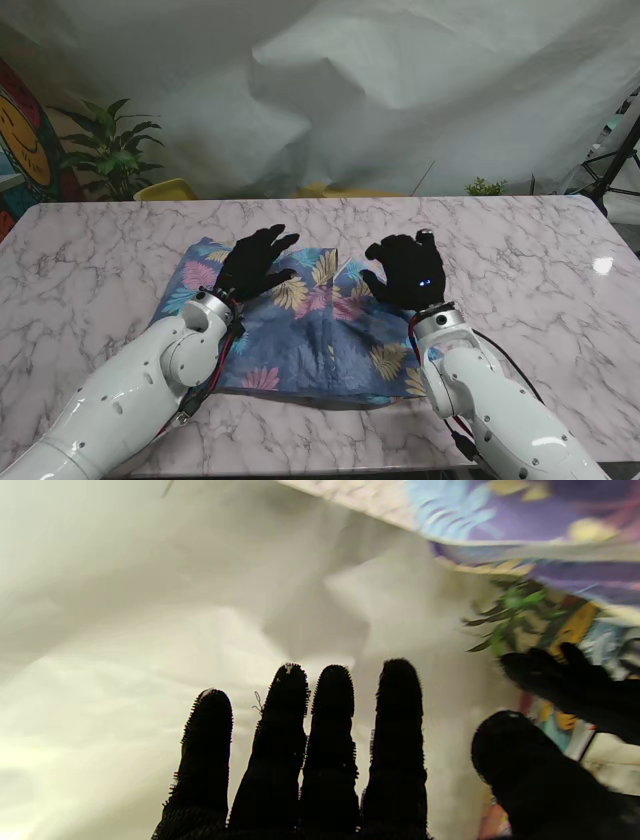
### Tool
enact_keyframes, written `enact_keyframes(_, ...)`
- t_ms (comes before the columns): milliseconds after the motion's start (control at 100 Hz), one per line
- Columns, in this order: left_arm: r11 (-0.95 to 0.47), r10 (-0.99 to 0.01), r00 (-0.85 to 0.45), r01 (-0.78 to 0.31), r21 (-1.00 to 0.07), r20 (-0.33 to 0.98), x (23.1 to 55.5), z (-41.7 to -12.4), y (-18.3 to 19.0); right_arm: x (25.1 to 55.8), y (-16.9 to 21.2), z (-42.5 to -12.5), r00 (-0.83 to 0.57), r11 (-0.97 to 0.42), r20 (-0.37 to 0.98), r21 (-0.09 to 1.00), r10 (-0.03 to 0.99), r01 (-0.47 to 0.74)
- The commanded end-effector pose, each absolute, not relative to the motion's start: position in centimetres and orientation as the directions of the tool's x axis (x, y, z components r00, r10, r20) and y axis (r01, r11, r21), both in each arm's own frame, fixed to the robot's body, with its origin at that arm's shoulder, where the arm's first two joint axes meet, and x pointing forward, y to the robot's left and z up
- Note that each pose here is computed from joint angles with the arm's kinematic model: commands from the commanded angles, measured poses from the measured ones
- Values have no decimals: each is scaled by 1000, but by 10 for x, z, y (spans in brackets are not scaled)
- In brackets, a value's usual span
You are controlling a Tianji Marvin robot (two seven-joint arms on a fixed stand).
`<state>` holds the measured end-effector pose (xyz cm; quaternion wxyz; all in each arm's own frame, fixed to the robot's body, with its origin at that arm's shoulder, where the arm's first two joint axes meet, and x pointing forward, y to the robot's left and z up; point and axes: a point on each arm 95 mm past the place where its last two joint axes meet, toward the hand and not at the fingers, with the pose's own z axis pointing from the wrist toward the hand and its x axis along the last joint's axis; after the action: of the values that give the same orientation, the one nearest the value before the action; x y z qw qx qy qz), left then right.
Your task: Put a pillowcase on a pillow
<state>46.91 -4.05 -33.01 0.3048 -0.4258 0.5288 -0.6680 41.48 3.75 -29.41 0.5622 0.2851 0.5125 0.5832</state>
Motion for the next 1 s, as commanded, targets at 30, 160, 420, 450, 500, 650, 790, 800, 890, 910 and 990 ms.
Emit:
enact_keyframes(30,-244,-879,-409,-51,-968,243,460,-337,-32,406,30,-292,-166,151,-229,911,959,-384)
enact_keyframes(160,-239,-906,-346,-51,-970,242,451,-341,-18,398,19,-289,-92,129,-182,902,979,-412)
enact_keyframes(420,-258,-932,-247,-70,-964,267,443,-348,7,393,-6,-301,-40,-16,0,915,999,-403)
enact_keyframes(450,-262,-931,-242,-75,-962,273,442,-348,9,393,-8,-304,-43,-38,23,918,999,-395)
enact_keyframes(500,-269,-930,-236,-85,-959,282,442,-349,12,394,-11,-308,-49,-76,62,921,997,-383)
enact_keyframes(650,-258,-934,-216,-148,-955,286,441,-348,22,395,-18,-320,-72,-191,177,922,982,-336)
enact_keyframes(790,-250,-940,-191,-177,-952,283,440,-350,33,396,-20,-329,-77,-250,238,916,968,-314)
enact_keyframes(800,-249,-940,-190,-178,-952,282,439,-350,34,396,-20,-329,-77,-252,240,916,968,-312)
enact_keyframes(890,-250,-943,-176,-179,-952,281,438,-351,39,398,-20,-331,-73,-266,256,912,964,-313)
enact_keyframes(910,-251,-944,-174,-178,-952,281,438,-351,40,398,-21,-332,-73,-267,257,912,964,-312)
enact_keyframes(990,-243,-948,-165,-171,-955,271,437,-352,46,399,-22,-333,-71,-260,251,917,965,-303)
